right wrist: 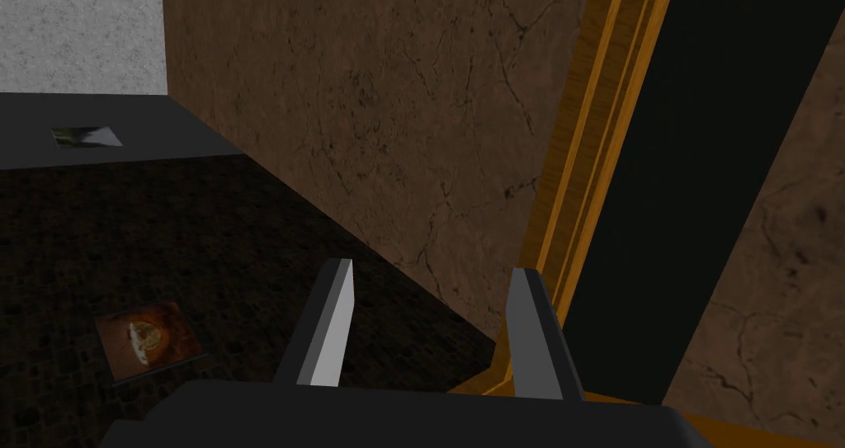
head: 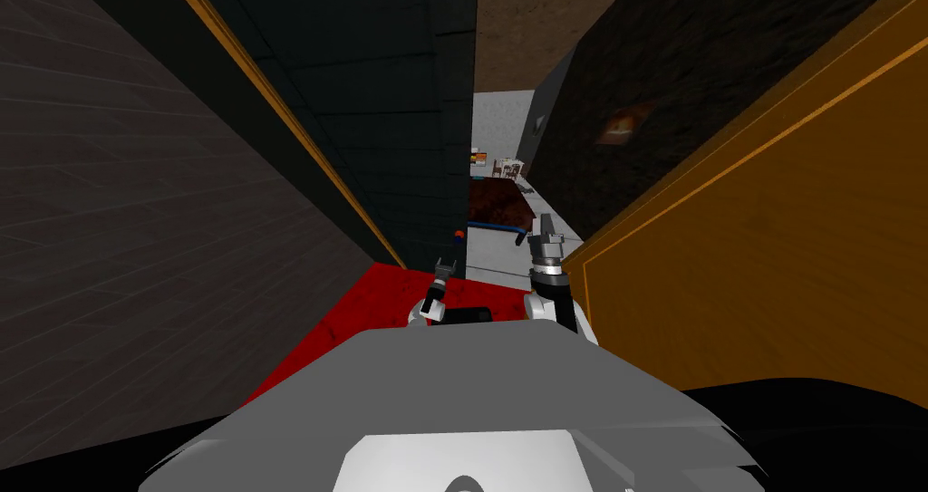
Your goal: Pull the door open
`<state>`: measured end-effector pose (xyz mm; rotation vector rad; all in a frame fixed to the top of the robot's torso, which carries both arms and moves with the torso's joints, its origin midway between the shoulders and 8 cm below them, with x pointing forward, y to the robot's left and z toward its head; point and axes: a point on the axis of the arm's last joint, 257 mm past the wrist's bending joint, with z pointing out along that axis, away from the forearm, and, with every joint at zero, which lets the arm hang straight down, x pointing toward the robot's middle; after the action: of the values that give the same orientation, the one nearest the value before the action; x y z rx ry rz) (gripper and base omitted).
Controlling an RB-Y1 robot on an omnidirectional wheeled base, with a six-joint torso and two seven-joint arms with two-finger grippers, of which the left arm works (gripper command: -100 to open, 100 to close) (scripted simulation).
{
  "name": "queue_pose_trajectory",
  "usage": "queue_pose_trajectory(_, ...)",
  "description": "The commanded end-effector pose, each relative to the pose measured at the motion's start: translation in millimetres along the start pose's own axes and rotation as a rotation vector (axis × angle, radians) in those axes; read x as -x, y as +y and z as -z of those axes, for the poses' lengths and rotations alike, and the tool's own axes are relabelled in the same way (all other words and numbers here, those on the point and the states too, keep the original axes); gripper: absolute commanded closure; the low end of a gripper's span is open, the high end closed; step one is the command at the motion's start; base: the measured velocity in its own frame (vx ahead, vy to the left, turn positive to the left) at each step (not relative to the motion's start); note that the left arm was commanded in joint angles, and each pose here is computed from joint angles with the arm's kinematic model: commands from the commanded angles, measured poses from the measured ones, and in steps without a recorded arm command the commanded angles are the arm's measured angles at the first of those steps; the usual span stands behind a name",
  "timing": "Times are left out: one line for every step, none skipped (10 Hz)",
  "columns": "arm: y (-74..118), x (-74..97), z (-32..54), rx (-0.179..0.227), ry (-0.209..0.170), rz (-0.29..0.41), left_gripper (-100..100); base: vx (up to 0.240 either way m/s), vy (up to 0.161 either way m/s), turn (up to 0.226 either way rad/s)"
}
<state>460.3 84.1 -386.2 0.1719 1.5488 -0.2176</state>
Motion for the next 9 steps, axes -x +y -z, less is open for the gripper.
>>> queue_pose_trajectory(-7.4, -4.2, 0.3, -0.008, 0.012, -0.021, -100, 0.160, -0.134, 0.178)
queue_pose_trajectory(-4.9, -2.6, -0.3, -0.005, 0.007, -0.012, -100, 0.072, -0.067, 0.044)
queue_pose_trajectory(6.2, -5.8, 2.2, 0.001, 0.014, -0.032, -100, 0.007, 0.032, -0.213)
queue_pose_trajectory(15.1, -7.9, 4.3, 0.007, 0.019, -0.045, -100, -0.025, 0.086, -0.270)
queue_pose_trajectory(31.2, -11.2, 8.0, 0.017, 0.028, -0.067, -100, -0.054, 0.114, -0.364)
queue_pose_trajectory(43.5, -13.4, 10.9, 0.026, 0.034, -0.082, -100, -0.084, 0.120, -0.307)
queue_pose_trajectory(43.5, -13.4, 10.9, 0.026, 0.034, -0.082, -100, -0.067, 0.068, -0.056)
queue_pose_trajectory(62.2, -16.2, 15.4, 0.041, 0.043, -0.106, -100, -0.053, 0.053, -0.286)
queue_pose_trajectory(75.0, -17.6, 18.4, 0.052, 0.049, -0.120, -100, -0.061, 0.062, -0.316)
